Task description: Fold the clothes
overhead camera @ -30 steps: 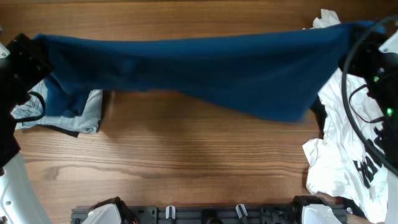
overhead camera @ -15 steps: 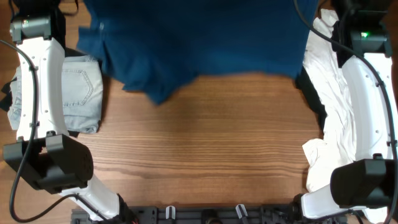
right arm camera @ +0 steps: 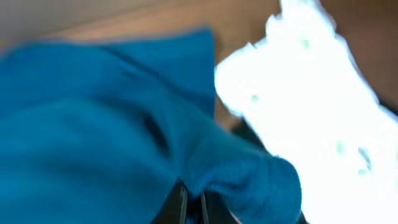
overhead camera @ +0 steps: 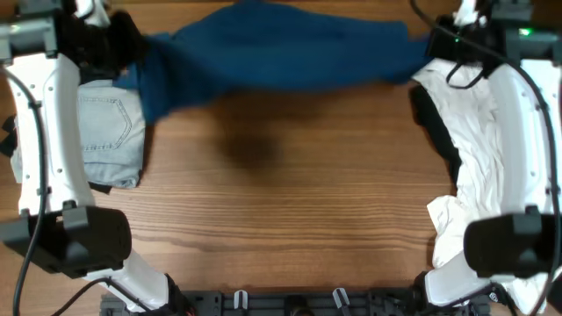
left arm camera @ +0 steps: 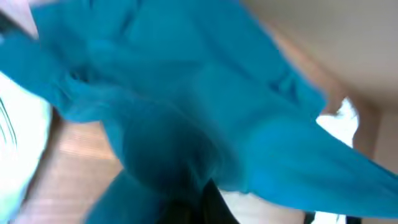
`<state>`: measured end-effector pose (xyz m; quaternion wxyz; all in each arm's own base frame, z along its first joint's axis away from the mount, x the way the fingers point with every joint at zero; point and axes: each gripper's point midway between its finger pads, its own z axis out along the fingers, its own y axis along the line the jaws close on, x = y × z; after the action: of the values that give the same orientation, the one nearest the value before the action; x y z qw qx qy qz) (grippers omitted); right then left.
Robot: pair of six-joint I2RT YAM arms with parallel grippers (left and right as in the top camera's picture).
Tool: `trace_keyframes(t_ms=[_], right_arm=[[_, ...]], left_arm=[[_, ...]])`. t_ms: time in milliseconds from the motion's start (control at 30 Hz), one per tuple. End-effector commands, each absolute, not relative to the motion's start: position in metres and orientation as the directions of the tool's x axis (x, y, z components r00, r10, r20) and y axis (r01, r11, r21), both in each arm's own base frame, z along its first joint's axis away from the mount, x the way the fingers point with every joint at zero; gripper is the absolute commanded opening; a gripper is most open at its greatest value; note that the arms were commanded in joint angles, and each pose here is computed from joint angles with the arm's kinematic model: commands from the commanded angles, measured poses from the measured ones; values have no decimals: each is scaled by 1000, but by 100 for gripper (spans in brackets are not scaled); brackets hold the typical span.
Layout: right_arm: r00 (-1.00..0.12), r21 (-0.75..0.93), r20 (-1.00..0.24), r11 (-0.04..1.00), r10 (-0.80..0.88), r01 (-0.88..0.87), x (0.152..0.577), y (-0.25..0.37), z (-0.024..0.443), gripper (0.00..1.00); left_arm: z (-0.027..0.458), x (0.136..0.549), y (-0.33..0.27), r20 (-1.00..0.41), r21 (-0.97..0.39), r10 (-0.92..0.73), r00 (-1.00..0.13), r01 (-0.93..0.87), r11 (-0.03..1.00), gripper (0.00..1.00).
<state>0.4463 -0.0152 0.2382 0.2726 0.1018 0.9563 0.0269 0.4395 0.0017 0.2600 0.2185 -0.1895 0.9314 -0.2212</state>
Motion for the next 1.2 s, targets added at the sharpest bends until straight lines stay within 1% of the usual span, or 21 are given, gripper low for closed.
trace_keyframes(t_ms=[0,67,133,167,200,267,333,400,467,533,600,733,833,900,933,967,1033,1067,1100,1133,1167], right_arm=[[-922,16,-331,978,200,206,416,-26,197,4],[-953,-2,-225,978,202,207,394,-25,185,4],[-967,-36,-130,973,221,227,370,-27,178,4],[-962,-87,-86,960,258,266,356,-34,177,4],[-956,-139,-18,946,294,293,336,-39,174,4],[-952,-154,46,943,303,293,321,-38,168,4],[-946,-170,101,942,310,290,308,-38,156,4],[-932,-187,151,936,329,300,293,-37,139,4],[-919,-195,176,927,354,319,273,-35,122,4],[-910,-197,164,917,380,347,257,-34,114,4],[-902,-185,109,900,417,394,243,-34,113,4],[-892,-171,33,882,451,439,241,-35,119,4],[-891,-138,-25,881,453,452,256,-35,119,4],[-890,-128,-43,881,453,455,261,-35,118,4],[-890,-125,-50,881,453,456,263,-35,118,4],[-890,-124,-53,881,453,456,264,-35,118,4],[-892,-122,-56,884,448,452,265,-35,118,4],[-893,-120,-60,885,446,450,266,-35,118,4],[-892,-117,-66,885,446,451,268,-35,118,4],[-892,-113,-75,885,446,452,270,-35,119,4],[-891,-111,-80,885,446,453,271,-35,119,4]], left_arm=[[199,402,-7,-136,-427,-389,-911,-301,853,4],[169,374,-12,-8,-398,-370,-929,-337,853,4],[140,332,-18,159,-360,-321,-934,-358,862,4],[132,314,-21,225,-348,-292,-929,-357,867,4],[122,283,-25,331,-334,-234,-914,-346,877,4],[111,261,-28,398,-319,-221,-890,-360,877,4],[100,240,-26,431,-288,-229,-873,-373,882,4],[98,228,-24,417,-285,-253,-873,-390,876,4],[105,219,-11,363,-242,-343,-866,-443,863,4],[115,216,8,272,-199,-453,-849,-510,837,4],[129,208,15,209,-221,-499,-841,-537,814,4],[136,199,14,200,-226,-507,-838,-543,809,4],[139,218,2,169,-336,-501,-849,-527,780,4],[138,228,5,124,-348,-504,-855,-513,785,4],[138,235,7,98,-355,-504,-858,-503,788,11],[138,240,9,73,-361,-506,-860,-495,790,15],[138,243,10,65,-363,-517,-854,-503,784,27],[137,243,12,61,-353,-518,-853,-504,788,49],[135,246,20,29,-321,-522,-853,-502,803,64],[135,254,26,-14,-309,-524,-851,-495,812,64],[137,272,32,-87,-328,-533,-842,-481,813,61]])
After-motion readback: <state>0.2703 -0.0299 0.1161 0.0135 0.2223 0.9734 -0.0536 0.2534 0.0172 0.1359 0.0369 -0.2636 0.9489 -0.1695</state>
